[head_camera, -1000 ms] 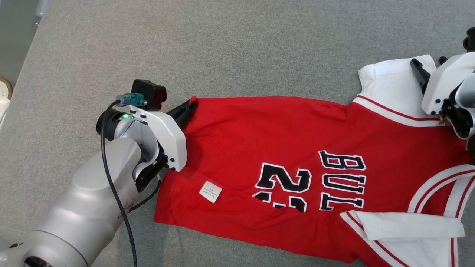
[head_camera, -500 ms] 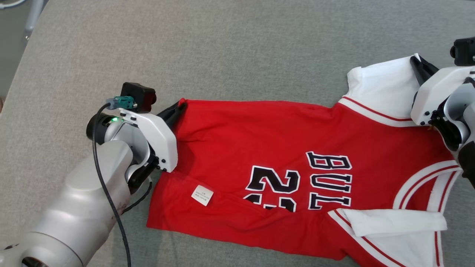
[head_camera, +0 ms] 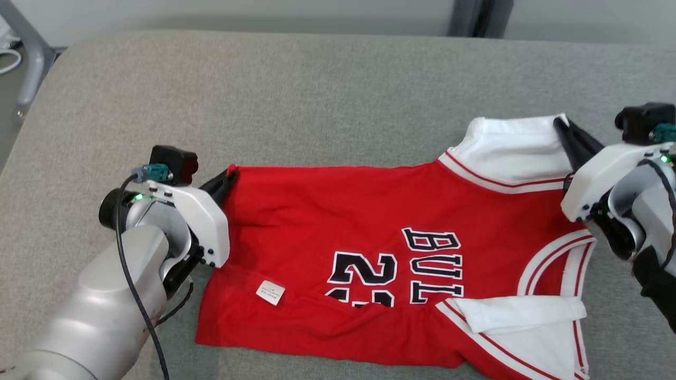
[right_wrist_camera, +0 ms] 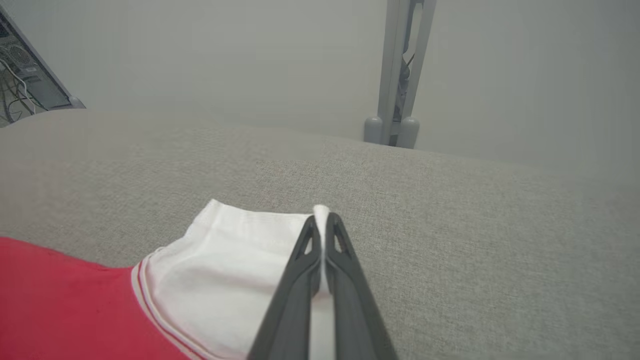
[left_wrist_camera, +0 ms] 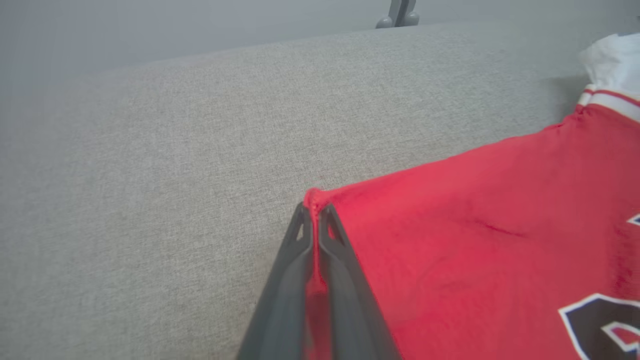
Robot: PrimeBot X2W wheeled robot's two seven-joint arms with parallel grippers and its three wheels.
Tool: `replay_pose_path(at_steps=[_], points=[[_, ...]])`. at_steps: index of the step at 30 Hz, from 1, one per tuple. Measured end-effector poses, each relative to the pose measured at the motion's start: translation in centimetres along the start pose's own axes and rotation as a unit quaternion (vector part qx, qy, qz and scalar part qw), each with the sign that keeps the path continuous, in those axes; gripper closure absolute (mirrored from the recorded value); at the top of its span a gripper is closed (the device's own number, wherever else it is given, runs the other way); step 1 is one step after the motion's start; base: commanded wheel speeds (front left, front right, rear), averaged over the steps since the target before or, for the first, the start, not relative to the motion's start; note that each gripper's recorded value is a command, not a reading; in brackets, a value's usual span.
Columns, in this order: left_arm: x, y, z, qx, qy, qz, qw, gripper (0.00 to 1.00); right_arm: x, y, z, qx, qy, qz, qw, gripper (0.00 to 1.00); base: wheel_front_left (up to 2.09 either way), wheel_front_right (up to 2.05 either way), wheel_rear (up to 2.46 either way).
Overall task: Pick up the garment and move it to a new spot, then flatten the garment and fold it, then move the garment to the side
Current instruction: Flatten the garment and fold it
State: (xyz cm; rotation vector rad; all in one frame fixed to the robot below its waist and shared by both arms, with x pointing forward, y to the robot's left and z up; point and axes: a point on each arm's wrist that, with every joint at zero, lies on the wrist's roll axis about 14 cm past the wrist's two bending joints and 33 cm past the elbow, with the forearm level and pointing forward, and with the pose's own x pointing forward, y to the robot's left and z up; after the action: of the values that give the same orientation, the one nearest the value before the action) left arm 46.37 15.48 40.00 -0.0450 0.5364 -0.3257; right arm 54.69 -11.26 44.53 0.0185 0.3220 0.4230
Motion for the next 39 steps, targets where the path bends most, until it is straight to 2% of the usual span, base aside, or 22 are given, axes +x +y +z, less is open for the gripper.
replay_pose_path(at_steps=[14,26,39], points=[[-4.1,-0.8,0.9,0.065,-0.033,-0.011,0.997,1.0,-6.7,1.7,-1.0,0.017,0.021,0.02,0.999,1.0,0.0,0.0,0.0],[-7.1,-2.7,-1.8,0.131,-0.016,-0.035,0.991,1.0,-11.8,2.3,-2.5,0.033,0.075,0.034,0.996,1.0,0.0,0.0,0.0],[-9.1,-3.2,-4.1,0.142,-0.004,-0.038,0.989,1.0,-15.0,2.9,-4.1,0.041,0.157,0.063,0.985,1.0,0.0,0.0,0.0]])
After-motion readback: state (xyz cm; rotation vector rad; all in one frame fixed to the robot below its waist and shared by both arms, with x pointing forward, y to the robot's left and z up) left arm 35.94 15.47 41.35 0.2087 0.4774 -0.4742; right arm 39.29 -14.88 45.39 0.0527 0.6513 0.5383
